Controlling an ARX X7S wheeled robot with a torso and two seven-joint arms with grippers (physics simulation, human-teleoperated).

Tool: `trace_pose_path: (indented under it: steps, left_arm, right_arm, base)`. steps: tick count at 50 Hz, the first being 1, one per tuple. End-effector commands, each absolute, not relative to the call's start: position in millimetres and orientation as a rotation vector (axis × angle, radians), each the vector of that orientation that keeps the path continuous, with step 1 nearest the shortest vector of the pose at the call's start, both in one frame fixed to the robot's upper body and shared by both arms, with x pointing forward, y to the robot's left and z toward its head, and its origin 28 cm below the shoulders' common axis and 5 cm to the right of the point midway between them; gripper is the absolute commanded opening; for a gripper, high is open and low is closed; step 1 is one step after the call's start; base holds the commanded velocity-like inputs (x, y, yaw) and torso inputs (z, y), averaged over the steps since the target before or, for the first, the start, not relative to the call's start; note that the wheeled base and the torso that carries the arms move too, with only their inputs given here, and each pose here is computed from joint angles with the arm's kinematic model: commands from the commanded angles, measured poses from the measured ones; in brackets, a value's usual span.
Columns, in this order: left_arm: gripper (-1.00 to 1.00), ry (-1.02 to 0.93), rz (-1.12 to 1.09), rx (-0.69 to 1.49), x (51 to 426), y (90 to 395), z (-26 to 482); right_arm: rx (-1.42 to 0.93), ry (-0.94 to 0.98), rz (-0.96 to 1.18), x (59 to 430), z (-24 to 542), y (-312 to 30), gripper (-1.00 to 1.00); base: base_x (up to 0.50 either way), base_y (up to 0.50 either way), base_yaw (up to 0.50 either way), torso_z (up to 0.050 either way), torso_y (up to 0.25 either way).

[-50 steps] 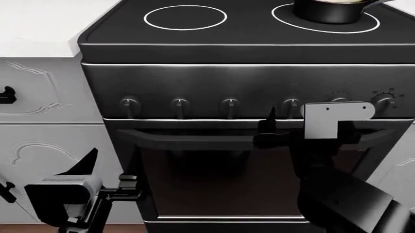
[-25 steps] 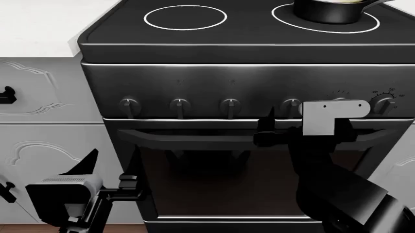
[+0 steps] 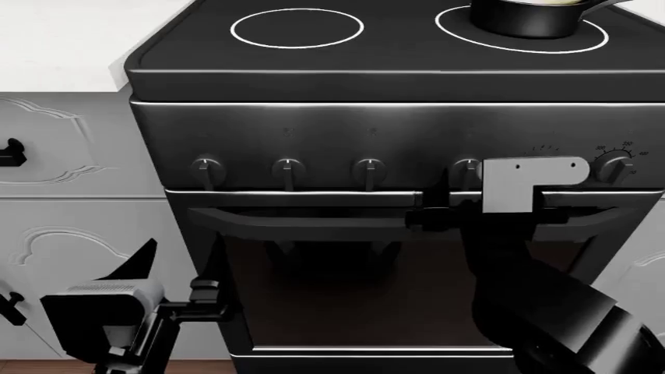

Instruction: Frozen meat rests on a plate on the counter. Retrieve the meat and place it in a pot on a burner. Then turn the burner on.

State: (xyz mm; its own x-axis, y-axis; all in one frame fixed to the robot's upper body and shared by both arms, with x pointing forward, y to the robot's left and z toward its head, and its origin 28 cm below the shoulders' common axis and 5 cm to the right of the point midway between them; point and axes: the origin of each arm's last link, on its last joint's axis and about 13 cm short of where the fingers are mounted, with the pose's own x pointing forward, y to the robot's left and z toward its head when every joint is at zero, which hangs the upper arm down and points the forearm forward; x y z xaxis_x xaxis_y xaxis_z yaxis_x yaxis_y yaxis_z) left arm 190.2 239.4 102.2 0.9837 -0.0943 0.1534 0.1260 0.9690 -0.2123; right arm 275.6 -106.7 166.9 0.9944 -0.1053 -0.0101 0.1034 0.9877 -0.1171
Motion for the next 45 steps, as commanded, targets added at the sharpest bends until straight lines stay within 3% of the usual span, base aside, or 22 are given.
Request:
trace_pose_path:
  steps: [1, 12, 23, 45]
  left_arm:
    - [1.00, -0.144, -0.111, -0.228, 191, 239, 103]
    - [1.00, -0.145, -0.111, -0.234, 189, 240, 104]
    - [1.00, -0.144, -0.112, -0.244, 188, 242, 104]
    - [1.00, -0.144, -0.112, -0.252, 190, 241, 104]
  right_arm:
    - [-0.134, 0.000, -0.090, 277, 169, -105, -1.00]
    - [-0.147, -0.013, -0.090, 277, 171, -103, -1.00]
    - [-0.371, -0.097, -0.131, 275, 172, -104, -1.00]
    - [-0.601, -0.172, -0.152, 275, 182, -111, -1.00]
  base:
    - [0.00, 0.00, 0.00, 0.000, 0.000]
    - [0.00, 0.00, 0.00, 0.000, 0.000]
    - [0.00, 0.00, 0.00, 0.000, 0.000]
    - [0.00, 0.00, 0.00, 0.001, 0.005]
